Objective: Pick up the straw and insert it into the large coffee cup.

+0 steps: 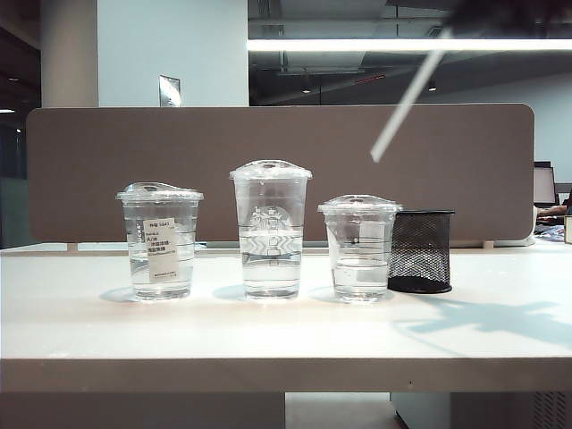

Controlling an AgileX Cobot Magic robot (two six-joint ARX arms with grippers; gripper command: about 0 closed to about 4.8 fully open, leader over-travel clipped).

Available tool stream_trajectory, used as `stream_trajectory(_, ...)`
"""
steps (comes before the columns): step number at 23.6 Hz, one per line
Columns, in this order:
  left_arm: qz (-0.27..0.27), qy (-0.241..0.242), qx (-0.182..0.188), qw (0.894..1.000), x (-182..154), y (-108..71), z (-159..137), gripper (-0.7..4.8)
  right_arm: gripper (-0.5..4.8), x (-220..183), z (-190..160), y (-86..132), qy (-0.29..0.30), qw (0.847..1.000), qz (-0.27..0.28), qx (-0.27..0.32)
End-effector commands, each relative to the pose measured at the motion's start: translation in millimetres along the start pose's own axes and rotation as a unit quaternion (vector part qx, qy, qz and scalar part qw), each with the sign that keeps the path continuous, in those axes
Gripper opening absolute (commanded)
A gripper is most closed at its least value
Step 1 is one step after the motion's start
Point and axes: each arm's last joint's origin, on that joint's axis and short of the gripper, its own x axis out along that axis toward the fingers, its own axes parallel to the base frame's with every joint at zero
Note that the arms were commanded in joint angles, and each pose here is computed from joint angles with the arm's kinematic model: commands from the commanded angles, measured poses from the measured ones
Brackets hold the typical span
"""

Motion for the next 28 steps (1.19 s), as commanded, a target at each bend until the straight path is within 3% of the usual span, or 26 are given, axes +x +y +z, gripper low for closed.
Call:
stream_trajectory(1, 0.001, -0.012, 0.004, 1.000, -0.2, 0.1, 2.7, -0.05, -0.06, 1.3, 34.9, 3.9, 0.036, 0.998, 0.055, 0.008)
stream_trajectory(7, 0.003, -0.025, 0.009, 1.000, -0.3, 0.3, 5.3, -0.04, -0.06, 21.0, 80.7, 14.4, 0.048, 0.994, 0.096, 0.013)
stream_trajectory(11, 0.006, -0.032, 0.011, 0.999, -0.4, 0.5, 6.6, -0.04, -0.06, 46.9, 69.4, 34.4, 0.092, 0.987, 0.134, 0.018)
stream_trajectory(17, 0.006, -0.037, 0.012, 0.999, -0.5, 0.5, 7.8, -0.04, -0.06, 54.8, 58.1, 57.0, 0.118, 0.980, 0.159, -0.010)
stream_trajectory(28, 0.006, -0.038, 0.012, 0.999, -0.5, 0.5, 8.0, -0.05, -0.06, 57.3, 50.0, 61.1, 0.145, 0.974, 0.173, -0.004)
